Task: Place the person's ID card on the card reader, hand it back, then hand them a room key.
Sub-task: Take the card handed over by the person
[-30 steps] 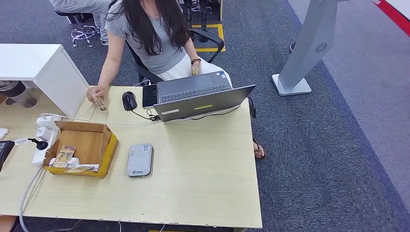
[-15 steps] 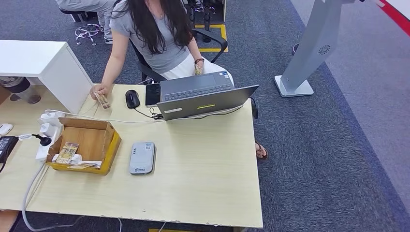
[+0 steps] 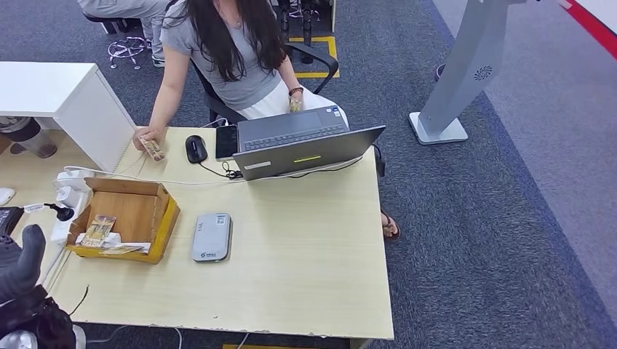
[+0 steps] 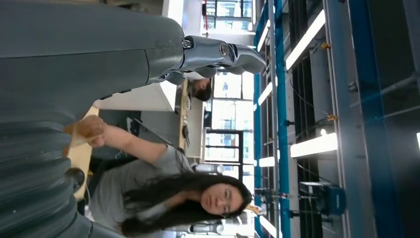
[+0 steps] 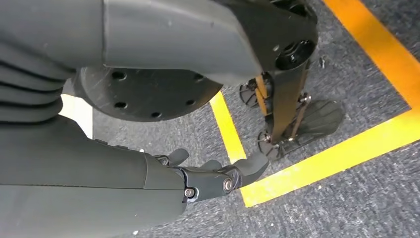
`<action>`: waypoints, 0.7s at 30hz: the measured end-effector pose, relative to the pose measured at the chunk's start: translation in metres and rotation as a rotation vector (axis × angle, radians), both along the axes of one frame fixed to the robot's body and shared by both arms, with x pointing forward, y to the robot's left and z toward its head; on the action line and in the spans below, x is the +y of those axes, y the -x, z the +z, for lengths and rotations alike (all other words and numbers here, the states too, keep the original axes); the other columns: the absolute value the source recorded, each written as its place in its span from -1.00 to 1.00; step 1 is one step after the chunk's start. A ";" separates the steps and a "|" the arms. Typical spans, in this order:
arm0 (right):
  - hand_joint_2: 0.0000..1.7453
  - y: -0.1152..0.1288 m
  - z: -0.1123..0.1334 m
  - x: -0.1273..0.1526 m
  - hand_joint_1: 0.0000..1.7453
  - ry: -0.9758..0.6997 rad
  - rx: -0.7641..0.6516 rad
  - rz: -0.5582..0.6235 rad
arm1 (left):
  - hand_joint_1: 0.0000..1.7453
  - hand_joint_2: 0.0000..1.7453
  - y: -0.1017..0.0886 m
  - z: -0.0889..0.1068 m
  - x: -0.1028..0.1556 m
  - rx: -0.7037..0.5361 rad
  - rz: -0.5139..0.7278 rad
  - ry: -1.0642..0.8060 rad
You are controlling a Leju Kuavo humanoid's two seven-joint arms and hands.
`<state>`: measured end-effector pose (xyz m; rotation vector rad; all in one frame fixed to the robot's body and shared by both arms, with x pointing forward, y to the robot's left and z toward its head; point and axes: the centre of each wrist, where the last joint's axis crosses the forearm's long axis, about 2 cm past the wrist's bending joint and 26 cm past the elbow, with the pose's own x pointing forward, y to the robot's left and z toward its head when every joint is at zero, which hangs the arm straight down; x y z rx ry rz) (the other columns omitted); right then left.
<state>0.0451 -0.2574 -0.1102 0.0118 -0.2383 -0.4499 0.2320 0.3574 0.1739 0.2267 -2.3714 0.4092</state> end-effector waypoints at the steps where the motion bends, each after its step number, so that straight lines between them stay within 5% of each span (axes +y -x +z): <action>1: 1.00 0.000 0.000 0.000 -1.00 0.000 0.002 0.001 | -1.00 1.00 -0.001 0.003 -0.004 -0.010 -0.020 -0.004; 6: 1.00 0.000 0.000 0.000 -1.00 -0.003 0.001 0.012 | -1.00 1.00 -0.006 0.010 -0.009 0.041 0.007 -0.109; 13: 1.00 -0.006 0.001 0.001 -1.00 -0.011 -0.019 0.077 | -1.00 1.00 -0.059 0.034 -0.002 0.348 0.554 -0.813; 21: 1.00 -0.006 0.001 0.002 -1.00 -0.010 -0.020 0.092 | -1.00 1.00 -0.083 0.035 -0.003 0.360 0.541 -0.884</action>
